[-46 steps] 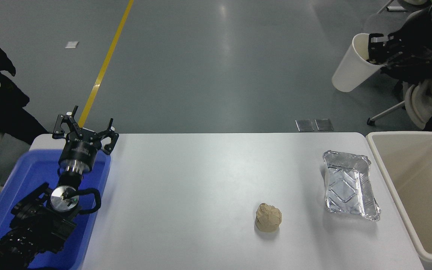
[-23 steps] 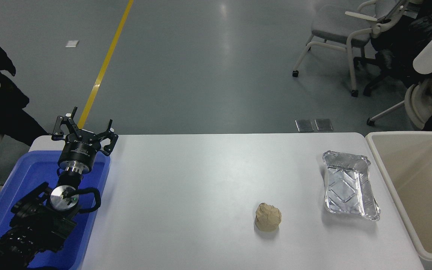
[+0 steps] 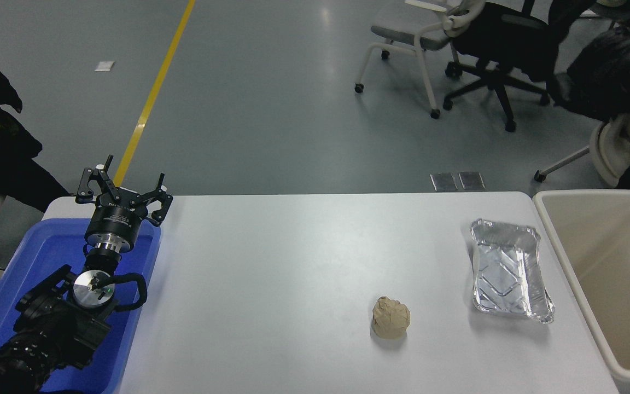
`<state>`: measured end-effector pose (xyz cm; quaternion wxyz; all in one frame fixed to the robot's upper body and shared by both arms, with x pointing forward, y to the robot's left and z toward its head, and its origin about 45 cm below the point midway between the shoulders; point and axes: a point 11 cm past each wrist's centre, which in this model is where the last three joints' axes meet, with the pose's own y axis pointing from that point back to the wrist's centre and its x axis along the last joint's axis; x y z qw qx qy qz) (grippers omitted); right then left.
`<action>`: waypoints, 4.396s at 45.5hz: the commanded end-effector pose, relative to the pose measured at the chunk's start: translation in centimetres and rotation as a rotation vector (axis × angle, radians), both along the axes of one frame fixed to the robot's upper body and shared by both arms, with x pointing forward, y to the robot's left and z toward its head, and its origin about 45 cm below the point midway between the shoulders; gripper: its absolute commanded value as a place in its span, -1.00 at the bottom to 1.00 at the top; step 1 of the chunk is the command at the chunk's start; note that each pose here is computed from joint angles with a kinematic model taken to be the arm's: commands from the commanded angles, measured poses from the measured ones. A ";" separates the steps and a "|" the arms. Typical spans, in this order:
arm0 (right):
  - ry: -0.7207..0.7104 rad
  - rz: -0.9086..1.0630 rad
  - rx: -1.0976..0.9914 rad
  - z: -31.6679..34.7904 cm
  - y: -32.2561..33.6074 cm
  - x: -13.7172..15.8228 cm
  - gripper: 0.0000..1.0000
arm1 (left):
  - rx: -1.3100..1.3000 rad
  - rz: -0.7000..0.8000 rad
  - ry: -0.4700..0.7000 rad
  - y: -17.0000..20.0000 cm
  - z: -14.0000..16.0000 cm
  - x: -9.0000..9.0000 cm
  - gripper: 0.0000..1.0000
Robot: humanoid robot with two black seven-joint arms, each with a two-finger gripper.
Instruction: Pick up paper cup place in dustbin
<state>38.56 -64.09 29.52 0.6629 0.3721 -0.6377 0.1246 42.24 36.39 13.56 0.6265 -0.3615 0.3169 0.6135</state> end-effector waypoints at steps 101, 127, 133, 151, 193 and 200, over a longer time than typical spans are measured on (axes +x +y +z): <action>-0.372 -0.241 0.368 -12.1 6.6 -0.8 1.00 | 0.000 0.001 0.001 0.0 0.0 0.0 0.98; -0.381 0.155 0.195 7.3 10.7 7.7 1.00 | -0.001 -0.001 0.000 -0.1 0.0 0.0 0.98; -0.308 0.268 0.242 9.6 14.3 9.2 1.00 | -0.001 -0.001 0.000 -0.1 0.0 0.0 0.98; -0.006 0.515 0.322 12.4 21.8 10.1 1.00 | 0.000 0.000 0.000 0.0 0.0 0.0 0.98; 0.869 0.810 0.412 11.1 35.2 0.4 1.00 | 0.000 0.000 0.000 0.0 0.0 0.0 0.98; 0.929 0.842 0.399 10.4 37.0 -0.6 1.00 | 0.000 0.001 0.001 0.0 0.0 0.0 0.98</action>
